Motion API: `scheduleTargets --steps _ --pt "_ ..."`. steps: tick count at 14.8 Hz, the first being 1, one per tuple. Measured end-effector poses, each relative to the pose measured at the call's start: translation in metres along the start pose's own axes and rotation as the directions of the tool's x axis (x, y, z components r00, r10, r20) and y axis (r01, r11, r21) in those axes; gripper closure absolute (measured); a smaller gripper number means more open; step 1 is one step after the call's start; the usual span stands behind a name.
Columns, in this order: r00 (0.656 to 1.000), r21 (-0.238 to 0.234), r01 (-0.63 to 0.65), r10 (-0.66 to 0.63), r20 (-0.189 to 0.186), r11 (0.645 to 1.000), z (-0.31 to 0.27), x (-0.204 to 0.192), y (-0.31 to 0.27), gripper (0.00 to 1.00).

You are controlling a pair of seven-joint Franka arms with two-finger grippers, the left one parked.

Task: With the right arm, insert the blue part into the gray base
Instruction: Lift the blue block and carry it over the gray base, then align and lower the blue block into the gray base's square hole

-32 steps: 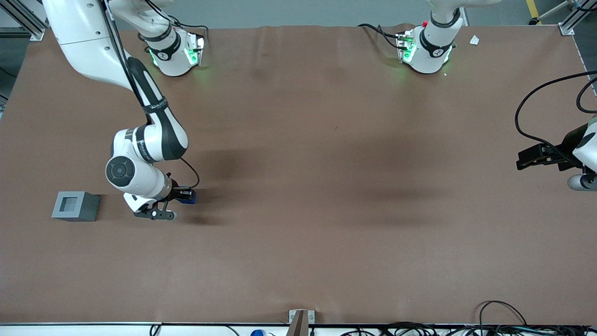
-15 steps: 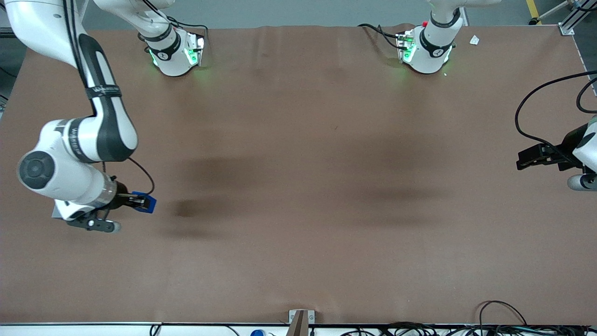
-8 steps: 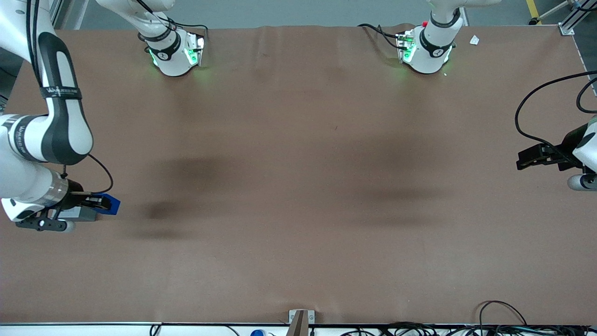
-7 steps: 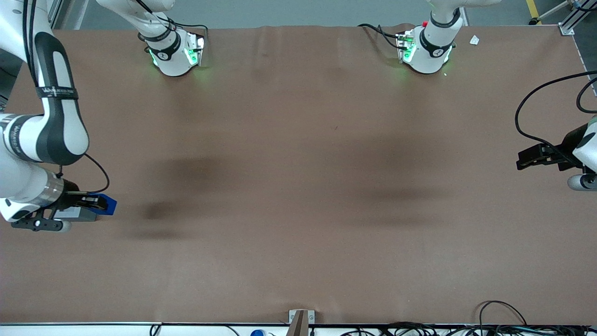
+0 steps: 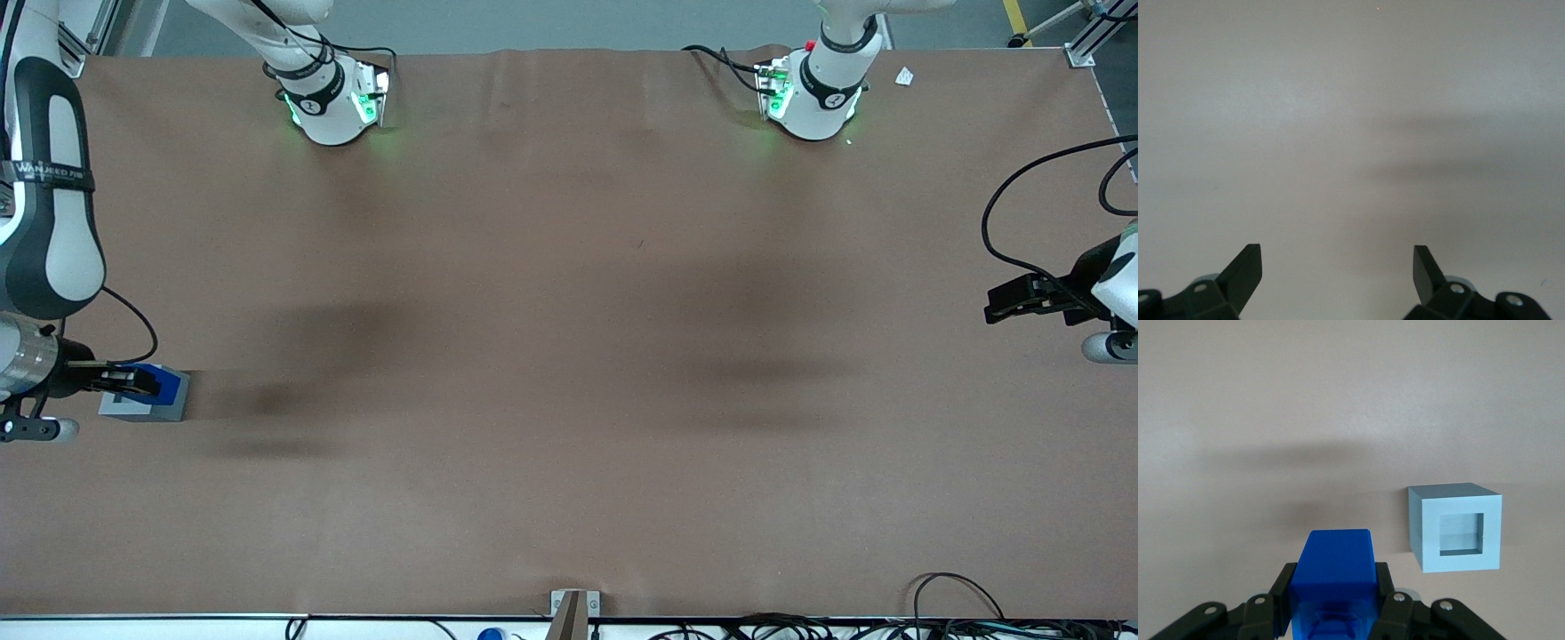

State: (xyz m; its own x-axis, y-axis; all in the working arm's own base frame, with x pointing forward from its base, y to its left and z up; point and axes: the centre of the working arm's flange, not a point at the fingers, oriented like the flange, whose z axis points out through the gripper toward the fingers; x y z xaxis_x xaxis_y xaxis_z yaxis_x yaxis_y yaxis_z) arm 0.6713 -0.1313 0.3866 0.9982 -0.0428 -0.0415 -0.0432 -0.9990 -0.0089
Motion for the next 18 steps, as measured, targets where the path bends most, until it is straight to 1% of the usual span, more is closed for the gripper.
scheduleTargets --steps 3,8,15,18 --pt "1.0 0.001 0.013 -0.013 0.018 1.0 0.015 0.002 0.018 0.49" --pt "1.0 0.002 0.02 -0.02 0.011 1.0 0.019 0.002 0.058 0.49" --pt "1.0 0.007 0.0 0.0 0.024 1.0 0.031 -0.002 0.08 0.49" --pt "1.0 0.005 -0.002 0.002 0.019 1.0 0.036 -0.001 0.085 0.49"
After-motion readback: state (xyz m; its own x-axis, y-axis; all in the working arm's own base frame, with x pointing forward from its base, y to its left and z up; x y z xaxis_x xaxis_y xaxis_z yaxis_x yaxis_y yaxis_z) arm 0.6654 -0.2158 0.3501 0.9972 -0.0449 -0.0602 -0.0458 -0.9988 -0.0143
